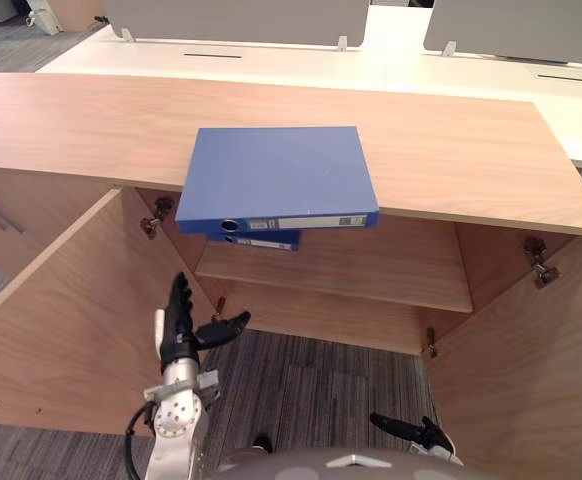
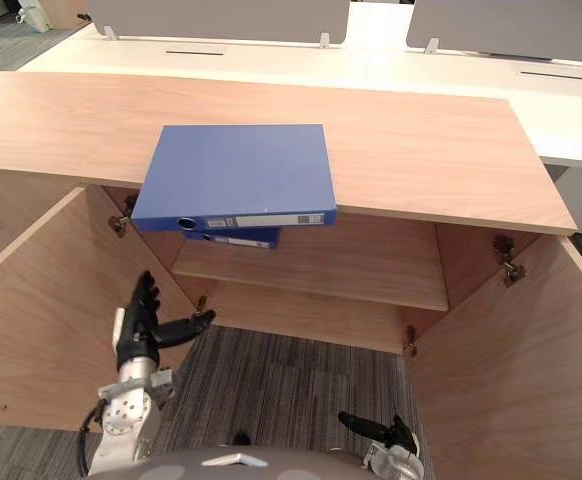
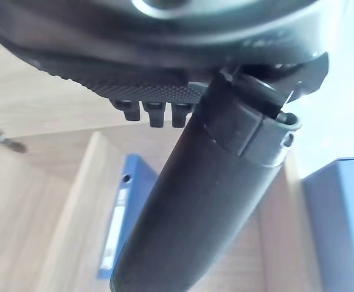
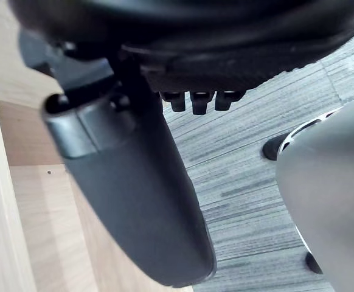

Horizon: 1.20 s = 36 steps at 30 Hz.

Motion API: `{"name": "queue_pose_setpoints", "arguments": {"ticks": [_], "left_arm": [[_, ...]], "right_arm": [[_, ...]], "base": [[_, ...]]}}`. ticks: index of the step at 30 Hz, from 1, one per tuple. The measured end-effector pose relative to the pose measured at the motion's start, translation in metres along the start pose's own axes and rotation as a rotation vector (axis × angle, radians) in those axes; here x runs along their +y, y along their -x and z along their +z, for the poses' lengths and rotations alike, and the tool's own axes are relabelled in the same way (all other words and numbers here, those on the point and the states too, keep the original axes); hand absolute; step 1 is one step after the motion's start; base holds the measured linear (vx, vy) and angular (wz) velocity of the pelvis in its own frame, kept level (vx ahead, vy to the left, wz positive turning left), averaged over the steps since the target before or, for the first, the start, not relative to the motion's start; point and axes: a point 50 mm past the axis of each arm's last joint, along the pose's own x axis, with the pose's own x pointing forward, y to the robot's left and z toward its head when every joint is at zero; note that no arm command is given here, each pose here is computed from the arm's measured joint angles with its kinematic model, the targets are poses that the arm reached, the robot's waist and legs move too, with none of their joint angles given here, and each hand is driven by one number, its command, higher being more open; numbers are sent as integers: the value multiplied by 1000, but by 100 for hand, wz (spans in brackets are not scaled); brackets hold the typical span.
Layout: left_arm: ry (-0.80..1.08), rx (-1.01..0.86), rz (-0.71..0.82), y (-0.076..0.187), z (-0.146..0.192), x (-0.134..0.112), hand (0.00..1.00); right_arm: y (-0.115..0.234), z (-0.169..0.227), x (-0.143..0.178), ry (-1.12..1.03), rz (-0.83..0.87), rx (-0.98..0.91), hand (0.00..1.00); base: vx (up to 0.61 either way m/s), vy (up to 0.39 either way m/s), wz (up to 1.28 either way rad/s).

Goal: Walk over to the cabinet, pick up the folder, carry it to the office cabinet, place the folder inside the office cabinet, then close the office cabinet door

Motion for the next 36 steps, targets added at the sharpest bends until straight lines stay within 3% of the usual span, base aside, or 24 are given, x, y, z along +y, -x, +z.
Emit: {"name": "queue_pose_setpoints", "arguments": {"ticks": [6,8,19,27,36], "left_arm": [[21,-248,33,1,51,-1,100],[-59,-358,24,3,71,1,100],[-328,-509,101,4,90,14,100],[-635,-768,-185,13,120,-12,100],[-714,-898,-309,11,133,-33,100]], "right_arm": [[0,-3,-2,11,2,9,100],[0,-4,-2,21,6,13,100],[-2,-9,-17,48,-16,56,100],[-1,-18,-27,66,-26,96,100],[1,-23,-33,73,-33,111,100]], "base": [[-6,-4,2],[-42,0,-1],[-46,-7,5],[0,1,0],[-19,3,-6]]}}
